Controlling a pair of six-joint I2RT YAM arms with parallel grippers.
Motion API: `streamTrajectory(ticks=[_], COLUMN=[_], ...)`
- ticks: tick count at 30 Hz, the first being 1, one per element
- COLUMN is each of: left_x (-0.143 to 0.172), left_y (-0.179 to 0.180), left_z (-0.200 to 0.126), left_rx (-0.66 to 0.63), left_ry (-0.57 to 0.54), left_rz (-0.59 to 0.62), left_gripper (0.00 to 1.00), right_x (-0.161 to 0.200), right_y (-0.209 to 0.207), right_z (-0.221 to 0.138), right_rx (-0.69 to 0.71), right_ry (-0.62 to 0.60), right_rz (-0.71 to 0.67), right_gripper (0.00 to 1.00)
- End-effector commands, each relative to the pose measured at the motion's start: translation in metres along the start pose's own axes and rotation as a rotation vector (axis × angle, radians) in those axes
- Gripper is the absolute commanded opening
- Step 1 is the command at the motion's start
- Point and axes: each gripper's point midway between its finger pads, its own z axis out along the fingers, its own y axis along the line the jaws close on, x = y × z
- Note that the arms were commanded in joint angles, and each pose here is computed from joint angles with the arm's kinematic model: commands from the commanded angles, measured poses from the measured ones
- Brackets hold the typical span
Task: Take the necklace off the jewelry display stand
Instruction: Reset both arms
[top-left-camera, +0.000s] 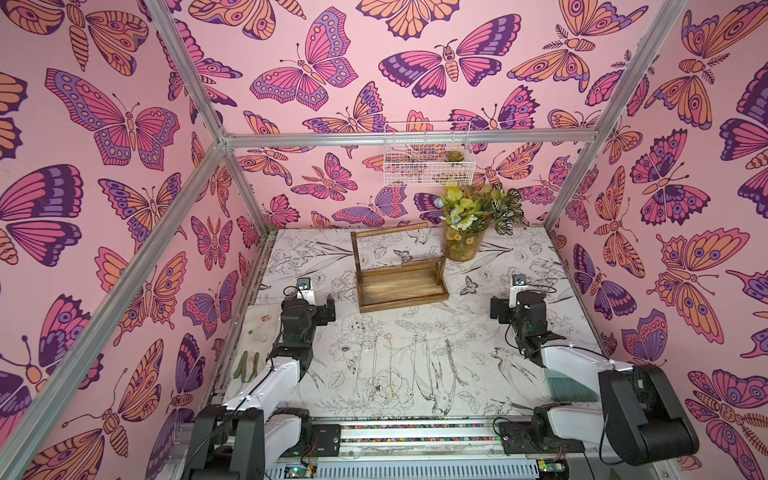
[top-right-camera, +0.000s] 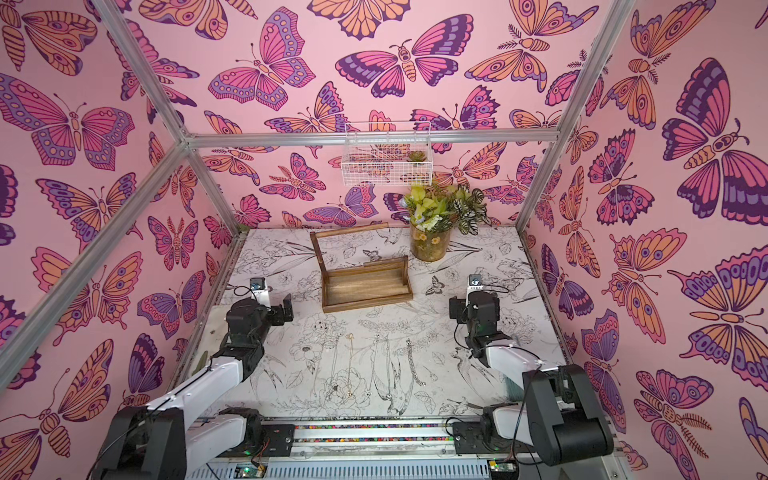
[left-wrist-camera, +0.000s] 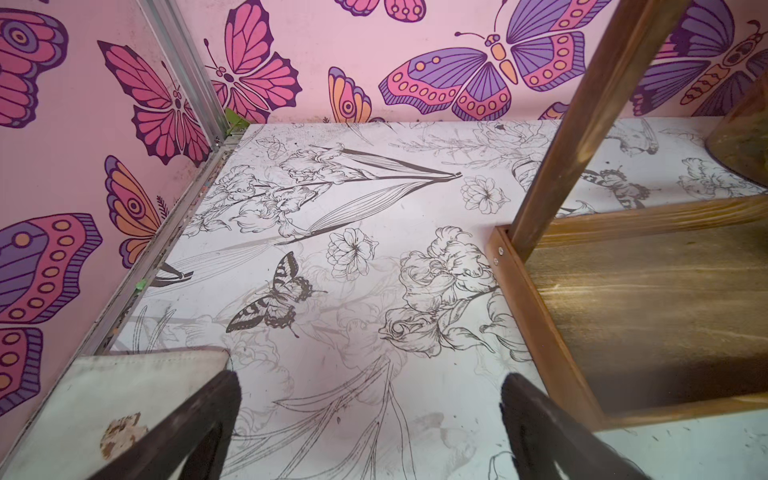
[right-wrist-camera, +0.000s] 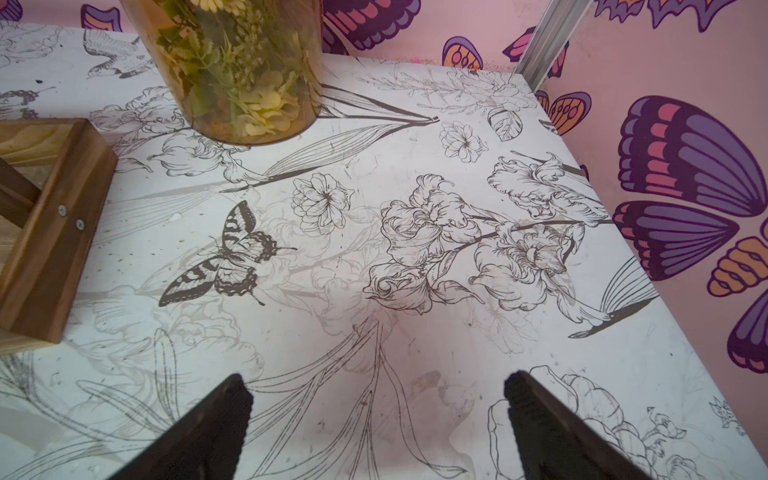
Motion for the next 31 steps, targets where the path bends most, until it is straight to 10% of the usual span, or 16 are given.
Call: streamTrajectory(ticks=[1,31], left_x=[-0.016,0.032], left_y=[-0.002,0.011], left_z=[0.005,0.034], left_rx=[0.036,-0.005], left_ry=[-0.095,-0.061], left_rz=[0.007,-0.041], left_gripper=[1.0,1.0], right_x=[-0.026,-0.013], right_y=[-0.007,-0.02], right_z=[-0.001,0.023], right_rx=[0.029,0.056], right_ry=[-0.125,-0.168], right_rz=[0.014,0.088], right_gripper=[0.99,0.99])
